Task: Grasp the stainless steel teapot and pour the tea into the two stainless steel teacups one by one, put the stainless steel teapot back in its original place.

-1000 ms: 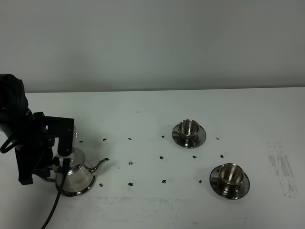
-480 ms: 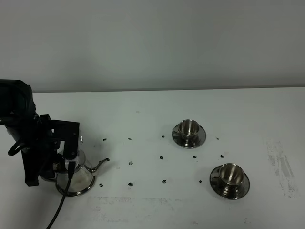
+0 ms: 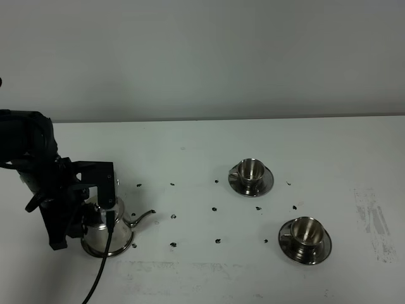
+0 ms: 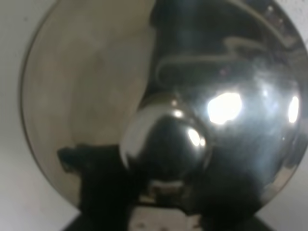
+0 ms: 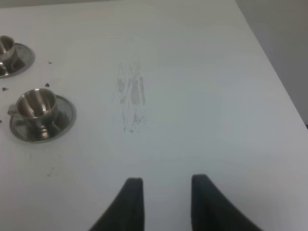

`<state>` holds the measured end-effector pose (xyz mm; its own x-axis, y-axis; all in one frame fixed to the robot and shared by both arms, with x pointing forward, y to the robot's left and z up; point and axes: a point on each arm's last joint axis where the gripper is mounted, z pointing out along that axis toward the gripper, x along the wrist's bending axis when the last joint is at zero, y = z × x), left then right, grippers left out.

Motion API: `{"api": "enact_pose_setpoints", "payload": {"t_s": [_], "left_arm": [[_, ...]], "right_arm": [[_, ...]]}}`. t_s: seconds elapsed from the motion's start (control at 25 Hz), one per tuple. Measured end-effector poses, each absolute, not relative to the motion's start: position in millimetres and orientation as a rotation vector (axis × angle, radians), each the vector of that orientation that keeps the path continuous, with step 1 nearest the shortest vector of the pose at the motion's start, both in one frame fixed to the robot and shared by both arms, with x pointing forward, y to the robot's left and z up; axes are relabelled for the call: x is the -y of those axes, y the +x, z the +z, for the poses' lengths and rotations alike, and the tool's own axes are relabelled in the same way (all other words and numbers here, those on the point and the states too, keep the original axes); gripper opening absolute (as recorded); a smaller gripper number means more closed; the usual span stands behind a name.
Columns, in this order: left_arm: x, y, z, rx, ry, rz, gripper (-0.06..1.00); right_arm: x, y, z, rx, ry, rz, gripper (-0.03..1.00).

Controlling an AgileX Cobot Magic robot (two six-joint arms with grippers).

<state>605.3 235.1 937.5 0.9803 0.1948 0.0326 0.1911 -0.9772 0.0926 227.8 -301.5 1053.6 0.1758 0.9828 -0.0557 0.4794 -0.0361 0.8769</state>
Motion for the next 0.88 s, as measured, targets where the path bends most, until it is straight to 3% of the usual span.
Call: {"api": "enact_pose_setpoints", "payload": {"t_s": [0.08, 0.48, 0.88], "left_arm": [[-235, 604, 937, -0.327, 3.037, 0.046, 0.21], [-236, 604, 940, -0.345, 3.047, 0.056, 0.21], [-236, 600, 970, -0.338, 3.008, 0.196, 0.21]], "right_arm": [[302, 228, 1054, -1.418, 1.639, 0.78, 0.23], [302, 228, 1054, -1.418, 1.639, 0.78, 0.23], [302, 228, 1054, -1.418, 1.638, 0.781, 0.23]]}}
